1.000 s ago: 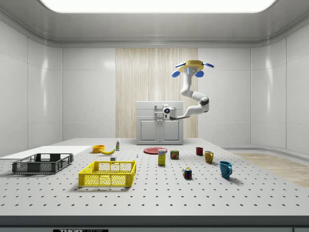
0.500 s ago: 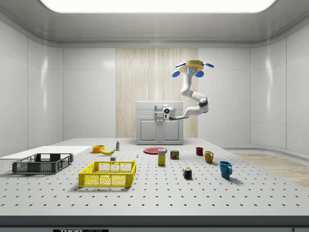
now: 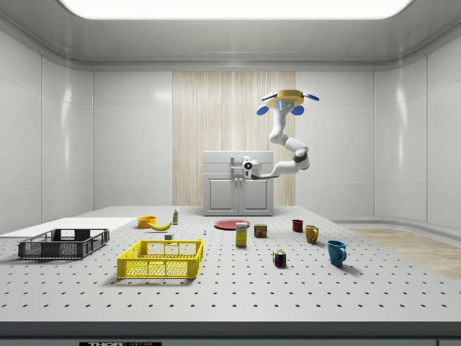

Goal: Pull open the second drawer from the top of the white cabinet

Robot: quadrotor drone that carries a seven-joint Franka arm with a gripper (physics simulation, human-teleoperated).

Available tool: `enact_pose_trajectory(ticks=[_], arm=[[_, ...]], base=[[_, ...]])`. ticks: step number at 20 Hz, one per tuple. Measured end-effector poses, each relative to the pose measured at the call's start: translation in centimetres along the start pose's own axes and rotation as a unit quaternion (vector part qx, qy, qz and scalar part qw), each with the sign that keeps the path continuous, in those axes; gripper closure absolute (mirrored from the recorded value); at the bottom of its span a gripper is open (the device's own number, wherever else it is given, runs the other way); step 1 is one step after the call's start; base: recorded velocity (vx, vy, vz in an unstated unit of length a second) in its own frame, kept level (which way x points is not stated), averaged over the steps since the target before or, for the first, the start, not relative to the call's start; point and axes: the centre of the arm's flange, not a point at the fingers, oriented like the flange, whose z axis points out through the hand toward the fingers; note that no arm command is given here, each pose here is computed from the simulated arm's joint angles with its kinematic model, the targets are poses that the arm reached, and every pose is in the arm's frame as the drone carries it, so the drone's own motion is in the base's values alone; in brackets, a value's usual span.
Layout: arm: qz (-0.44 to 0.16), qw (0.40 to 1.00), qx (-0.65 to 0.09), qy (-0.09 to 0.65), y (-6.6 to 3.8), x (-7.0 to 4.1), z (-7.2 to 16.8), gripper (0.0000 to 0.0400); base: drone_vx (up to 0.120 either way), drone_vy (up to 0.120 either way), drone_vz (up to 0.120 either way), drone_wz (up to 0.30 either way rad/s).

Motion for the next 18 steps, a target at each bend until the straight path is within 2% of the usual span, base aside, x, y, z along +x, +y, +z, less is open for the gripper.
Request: enact_pose_trajectory(ticks=[4, 12, 18], arm=[[0.0, 1.0, 0.0, 0.0, -0.6, 0.6, 1.4, 0.01], [0.0, 1.0, 0.0, 0.0, -2.9, 2.9, 2.7, 0.01], [0.0, 1.0, 0.0, 0.0, -3.7, 3.7, 4.6, 0.01]], base=[[0.0, 0.0, 0.0, 0.0], [0.0, 0.0, 0.0, 0.0], [0.0, 0.0, 0.0, 0.0]])
